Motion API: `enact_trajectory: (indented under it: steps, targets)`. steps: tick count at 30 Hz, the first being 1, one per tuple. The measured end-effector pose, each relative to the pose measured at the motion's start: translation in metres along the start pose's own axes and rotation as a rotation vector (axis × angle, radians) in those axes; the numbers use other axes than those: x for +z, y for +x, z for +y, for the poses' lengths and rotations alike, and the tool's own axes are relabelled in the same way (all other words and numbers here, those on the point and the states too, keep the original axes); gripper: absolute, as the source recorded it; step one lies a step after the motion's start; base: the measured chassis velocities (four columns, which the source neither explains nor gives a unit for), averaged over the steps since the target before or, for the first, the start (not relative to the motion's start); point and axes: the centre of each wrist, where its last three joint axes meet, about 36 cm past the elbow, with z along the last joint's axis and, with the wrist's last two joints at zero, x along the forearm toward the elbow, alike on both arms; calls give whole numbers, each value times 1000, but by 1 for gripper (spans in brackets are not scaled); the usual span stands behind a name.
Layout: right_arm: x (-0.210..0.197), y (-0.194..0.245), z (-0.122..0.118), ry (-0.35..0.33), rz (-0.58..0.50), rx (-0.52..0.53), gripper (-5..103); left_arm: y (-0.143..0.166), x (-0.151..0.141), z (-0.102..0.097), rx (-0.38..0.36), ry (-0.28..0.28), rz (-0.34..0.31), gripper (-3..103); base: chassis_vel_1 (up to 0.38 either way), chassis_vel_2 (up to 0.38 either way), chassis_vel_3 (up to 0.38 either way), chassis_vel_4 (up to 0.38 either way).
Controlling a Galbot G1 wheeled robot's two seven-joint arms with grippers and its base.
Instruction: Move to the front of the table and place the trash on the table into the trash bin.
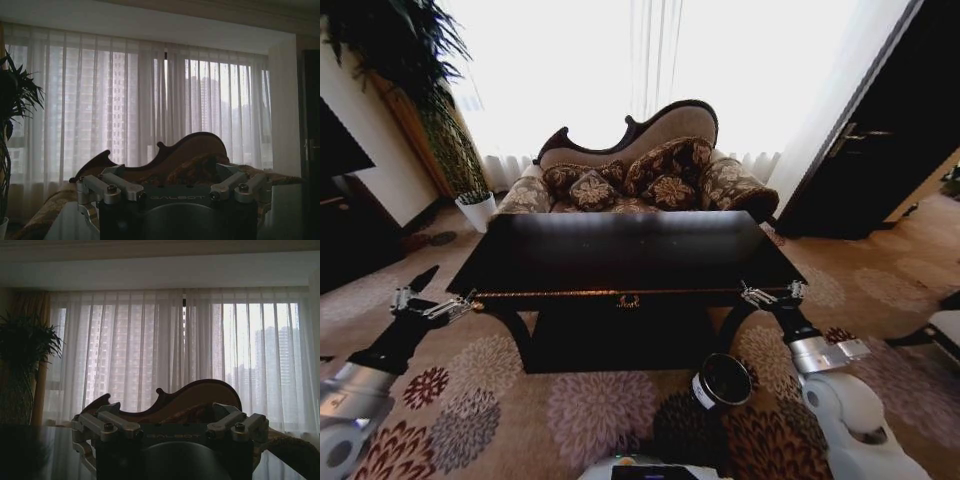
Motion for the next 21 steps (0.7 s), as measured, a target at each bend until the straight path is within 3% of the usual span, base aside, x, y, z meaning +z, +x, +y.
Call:
enact_trajectory:
  steps: [21]
  targets:
    - [4,3,-6,2,7,-7,100,0,1,-6,5,4,0,100,209,-218,-197,213]
